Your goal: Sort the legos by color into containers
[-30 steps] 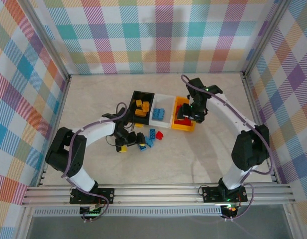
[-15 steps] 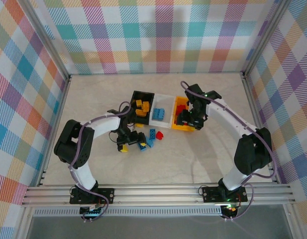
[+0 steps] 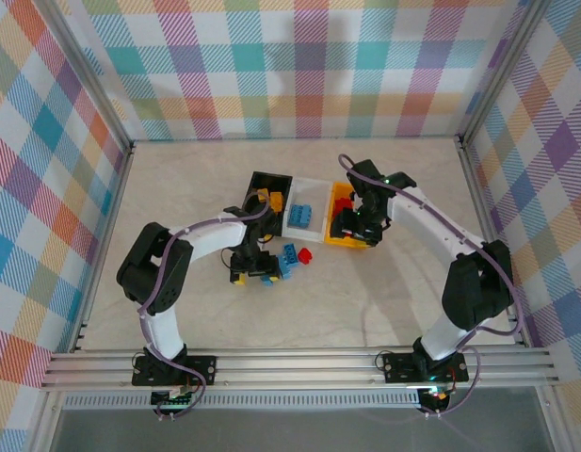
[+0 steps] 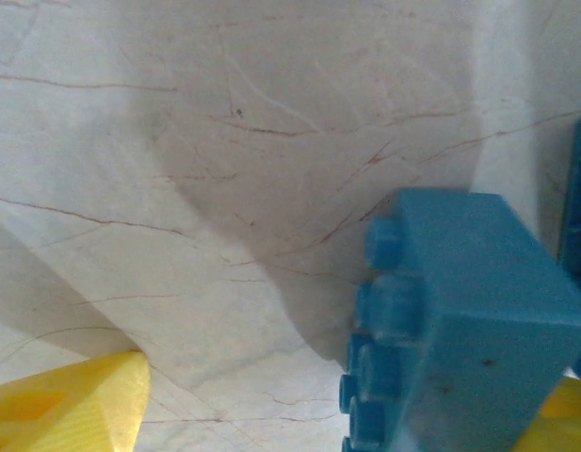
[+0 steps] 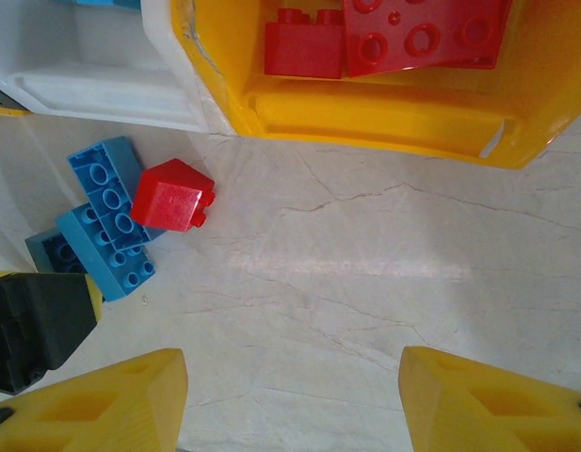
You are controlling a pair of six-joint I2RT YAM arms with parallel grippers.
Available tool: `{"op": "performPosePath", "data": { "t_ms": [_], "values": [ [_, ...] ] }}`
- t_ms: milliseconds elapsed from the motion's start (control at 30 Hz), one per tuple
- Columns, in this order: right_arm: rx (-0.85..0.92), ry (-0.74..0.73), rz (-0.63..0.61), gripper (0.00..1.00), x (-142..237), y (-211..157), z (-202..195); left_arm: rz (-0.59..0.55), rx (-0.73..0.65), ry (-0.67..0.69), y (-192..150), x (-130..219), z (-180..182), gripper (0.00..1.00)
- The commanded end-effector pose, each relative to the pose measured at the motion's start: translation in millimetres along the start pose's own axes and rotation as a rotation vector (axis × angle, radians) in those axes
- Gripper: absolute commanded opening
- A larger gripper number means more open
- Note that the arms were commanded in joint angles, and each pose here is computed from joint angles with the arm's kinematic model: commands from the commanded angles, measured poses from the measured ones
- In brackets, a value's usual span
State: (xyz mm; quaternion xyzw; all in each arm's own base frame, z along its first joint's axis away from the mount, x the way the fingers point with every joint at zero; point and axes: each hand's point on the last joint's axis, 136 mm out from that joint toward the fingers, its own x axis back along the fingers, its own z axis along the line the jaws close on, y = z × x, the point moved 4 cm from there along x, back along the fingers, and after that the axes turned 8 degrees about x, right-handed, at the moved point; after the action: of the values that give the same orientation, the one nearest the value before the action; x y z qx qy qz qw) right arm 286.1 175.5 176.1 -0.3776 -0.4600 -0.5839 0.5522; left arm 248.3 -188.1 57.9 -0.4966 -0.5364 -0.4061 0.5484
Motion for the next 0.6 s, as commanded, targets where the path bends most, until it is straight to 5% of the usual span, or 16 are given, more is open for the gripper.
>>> {"op": "performPosePath", "data": {
  "t_ms": [0, 567],
  "values": [
    [-0.008, 0.017, 0.02, 0.62, -5.6, -0.6, 4.1, -0.087, -0.072, 0.04, 14.1, 2.7, 0.3, 0.67],
    [0.023, 0.017, 0.013, 0.62, 0.6, -5.8, 13.8, -0.094, -0.125, 0.006, 24.0, 8.6, -11.5, 0.27]
  ]
}}
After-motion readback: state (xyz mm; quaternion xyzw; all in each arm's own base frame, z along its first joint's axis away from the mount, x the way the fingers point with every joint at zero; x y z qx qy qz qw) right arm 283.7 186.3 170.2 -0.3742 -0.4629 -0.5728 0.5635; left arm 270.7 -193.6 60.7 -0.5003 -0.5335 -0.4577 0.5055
